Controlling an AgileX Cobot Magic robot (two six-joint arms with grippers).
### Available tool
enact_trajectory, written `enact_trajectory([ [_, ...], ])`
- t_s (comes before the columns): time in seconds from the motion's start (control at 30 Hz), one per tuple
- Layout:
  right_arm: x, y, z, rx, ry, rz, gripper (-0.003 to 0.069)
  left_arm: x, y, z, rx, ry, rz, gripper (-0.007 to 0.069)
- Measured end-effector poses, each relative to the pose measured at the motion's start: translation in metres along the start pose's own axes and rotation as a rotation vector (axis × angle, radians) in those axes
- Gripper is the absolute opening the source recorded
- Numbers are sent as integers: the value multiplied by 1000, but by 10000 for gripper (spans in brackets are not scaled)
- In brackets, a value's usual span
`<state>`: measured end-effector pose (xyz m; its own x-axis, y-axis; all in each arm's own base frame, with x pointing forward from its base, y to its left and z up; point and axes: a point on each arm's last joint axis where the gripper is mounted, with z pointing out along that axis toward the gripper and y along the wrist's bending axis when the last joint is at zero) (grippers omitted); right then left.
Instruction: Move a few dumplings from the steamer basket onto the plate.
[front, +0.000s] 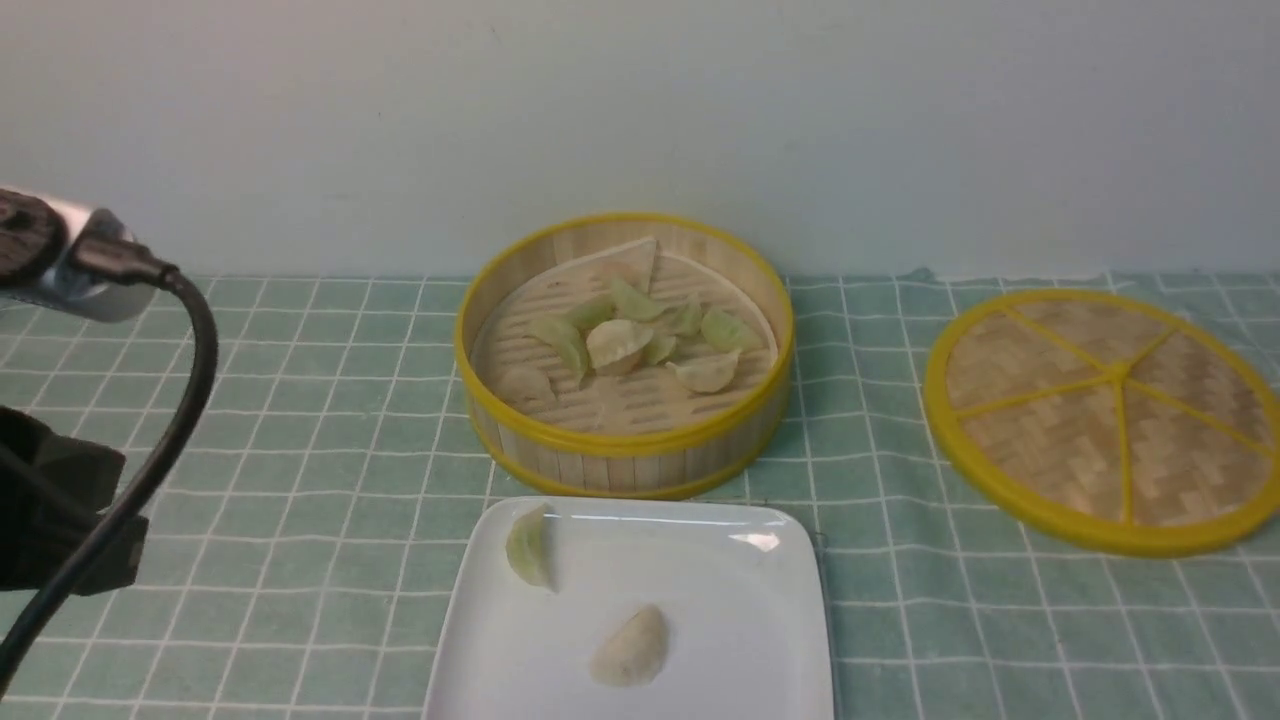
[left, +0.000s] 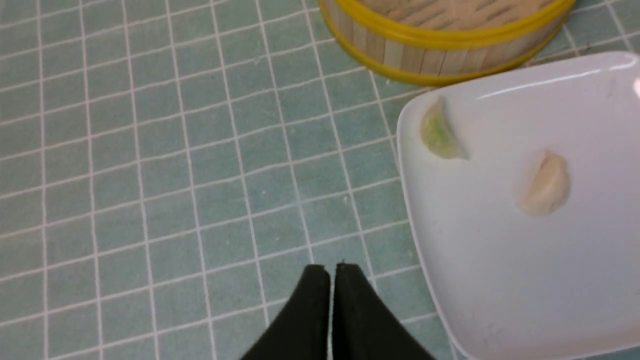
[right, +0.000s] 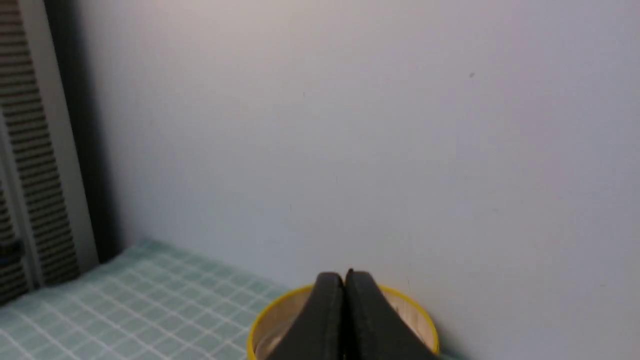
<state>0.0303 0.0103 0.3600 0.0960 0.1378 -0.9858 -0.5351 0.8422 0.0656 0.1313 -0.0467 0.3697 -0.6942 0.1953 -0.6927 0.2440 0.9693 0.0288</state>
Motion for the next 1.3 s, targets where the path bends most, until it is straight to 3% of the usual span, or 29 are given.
enact_trajectory([
  [0.3, 22, -9, -28, 38, -137, 55, -14, 0, -4, -15, 92, -192, -26, -6],
  [0.6, 23, -8, -27, 33, -142, 69, -14, 65, 12, -78, 161, -638, -64, -6],
  [0.87, 23, -8, -27, 33, -142, 69, -14, 100, 18, -84, 171, -733, -75, -6],
  [1.3, 23, -8, -27, 33, -143, 69, -14, 107, 17, -72, 144, -740, -59, -6],
])
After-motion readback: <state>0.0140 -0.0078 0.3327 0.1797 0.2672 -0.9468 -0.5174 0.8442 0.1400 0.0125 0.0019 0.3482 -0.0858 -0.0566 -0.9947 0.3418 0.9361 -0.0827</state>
